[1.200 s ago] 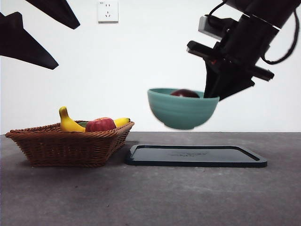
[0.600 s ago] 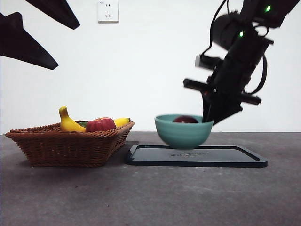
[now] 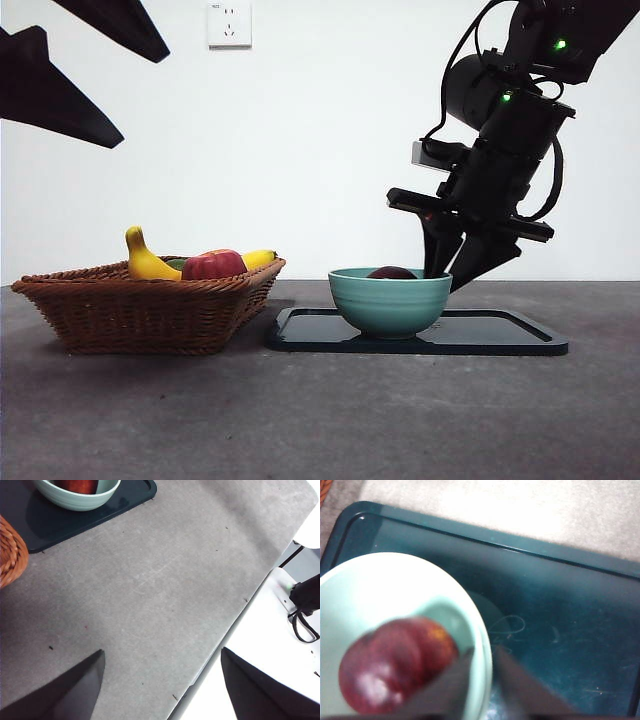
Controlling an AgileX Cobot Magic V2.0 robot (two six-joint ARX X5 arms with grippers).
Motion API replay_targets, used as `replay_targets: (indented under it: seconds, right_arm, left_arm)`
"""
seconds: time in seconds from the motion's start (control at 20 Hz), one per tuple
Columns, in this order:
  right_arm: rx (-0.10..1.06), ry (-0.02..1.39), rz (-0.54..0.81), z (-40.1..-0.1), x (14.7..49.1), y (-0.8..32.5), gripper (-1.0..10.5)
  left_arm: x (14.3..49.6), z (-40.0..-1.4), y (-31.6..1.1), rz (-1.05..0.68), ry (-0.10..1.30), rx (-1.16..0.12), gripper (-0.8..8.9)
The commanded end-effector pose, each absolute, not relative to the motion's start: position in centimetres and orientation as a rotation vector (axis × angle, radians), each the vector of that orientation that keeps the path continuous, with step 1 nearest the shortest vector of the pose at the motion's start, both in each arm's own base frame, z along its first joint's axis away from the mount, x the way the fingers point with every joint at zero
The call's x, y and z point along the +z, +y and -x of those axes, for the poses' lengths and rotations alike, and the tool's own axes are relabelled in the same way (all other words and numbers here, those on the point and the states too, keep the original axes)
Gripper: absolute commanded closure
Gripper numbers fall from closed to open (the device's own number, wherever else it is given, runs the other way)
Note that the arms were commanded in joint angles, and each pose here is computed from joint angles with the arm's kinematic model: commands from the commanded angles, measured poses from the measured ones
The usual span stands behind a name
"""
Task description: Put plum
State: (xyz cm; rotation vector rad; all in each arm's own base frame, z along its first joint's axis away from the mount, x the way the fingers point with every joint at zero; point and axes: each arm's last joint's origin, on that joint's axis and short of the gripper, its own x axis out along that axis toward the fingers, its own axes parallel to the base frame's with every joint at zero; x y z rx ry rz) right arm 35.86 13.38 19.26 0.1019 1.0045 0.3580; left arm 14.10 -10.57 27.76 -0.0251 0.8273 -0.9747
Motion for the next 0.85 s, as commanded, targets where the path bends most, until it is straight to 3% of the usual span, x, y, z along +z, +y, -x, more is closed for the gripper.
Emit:
replay_targets:
  seconds: [0.05, 0.35, 0.65, 0.85]
  right_arm:
    - [0.364, 0.971, -0.101, -36.2, 20.1, 13.5, 7.7]
    - [0.364, 0.817, -0.092, -33.8, 26.6, 12.2, 7.7]
    - [0.458, 0.781, -0.066, -26.8, 33.4, 10.1, 7.7]
    - [0.468, 0.761, -0.053, -22.2, 35.3, 8.4, 7.7]
  left_arm:
    - [28.0, -14.2, -10.8, 0.018, 0.816, -0.990, 4.40]
    - [28.0, -14.2, -10.8, 0.018, 0.816, -0.990, 4.40]
    - [28.0, -14.2, -10.8, 0.018, 0.815, -0.990, 4.40]
    - [28.0, -14.2, -10.8, 0.018, 0.815, -0.990, 4.40]
